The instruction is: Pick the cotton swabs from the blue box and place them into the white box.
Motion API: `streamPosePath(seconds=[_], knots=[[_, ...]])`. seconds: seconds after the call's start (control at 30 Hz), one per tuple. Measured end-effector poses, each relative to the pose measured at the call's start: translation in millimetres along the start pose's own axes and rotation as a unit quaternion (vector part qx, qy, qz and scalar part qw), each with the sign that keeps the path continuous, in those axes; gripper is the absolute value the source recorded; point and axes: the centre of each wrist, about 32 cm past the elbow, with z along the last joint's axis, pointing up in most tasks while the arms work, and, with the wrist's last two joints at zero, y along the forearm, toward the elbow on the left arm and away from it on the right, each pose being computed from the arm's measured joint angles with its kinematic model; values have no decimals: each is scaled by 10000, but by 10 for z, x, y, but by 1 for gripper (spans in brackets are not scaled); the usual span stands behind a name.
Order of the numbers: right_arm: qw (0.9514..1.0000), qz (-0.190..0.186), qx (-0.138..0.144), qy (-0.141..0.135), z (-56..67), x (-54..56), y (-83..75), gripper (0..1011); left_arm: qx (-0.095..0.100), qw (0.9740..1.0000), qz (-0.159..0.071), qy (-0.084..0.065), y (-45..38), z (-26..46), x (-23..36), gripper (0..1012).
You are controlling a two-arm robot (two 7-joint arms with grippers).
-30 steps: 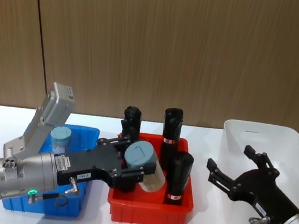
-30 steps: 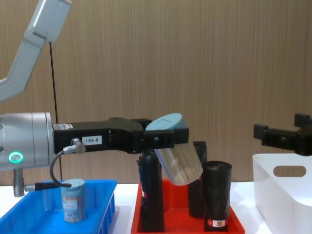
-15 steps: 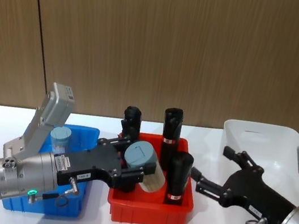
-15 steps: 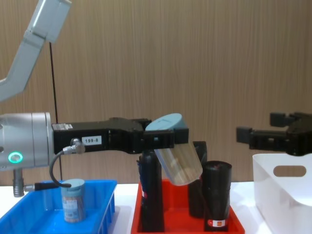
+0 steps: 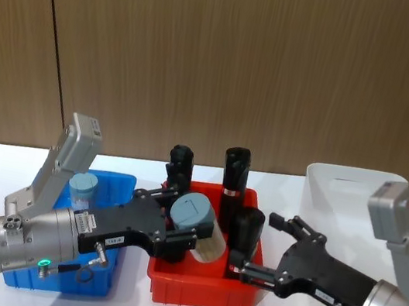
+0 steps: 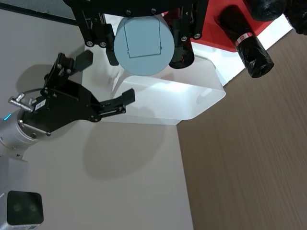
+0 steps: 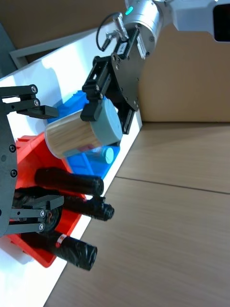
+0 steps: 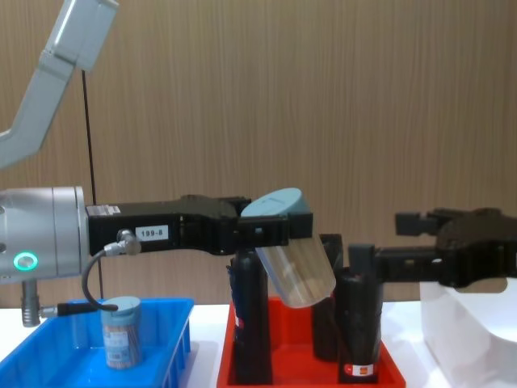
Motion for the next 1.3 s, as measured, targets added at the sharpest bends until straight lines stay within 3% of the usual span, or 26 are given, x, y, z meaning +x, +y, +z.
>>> streamPosePath(seconds=[0.6,1.3], knots=[[9993,312,-161,-155,-46,-18,258,1002,0,10000,1,1,0,0,0,666],[9971,392,-225,-616,-33,-79,516,1002,0,10000,1,1,0,0,0,666]])
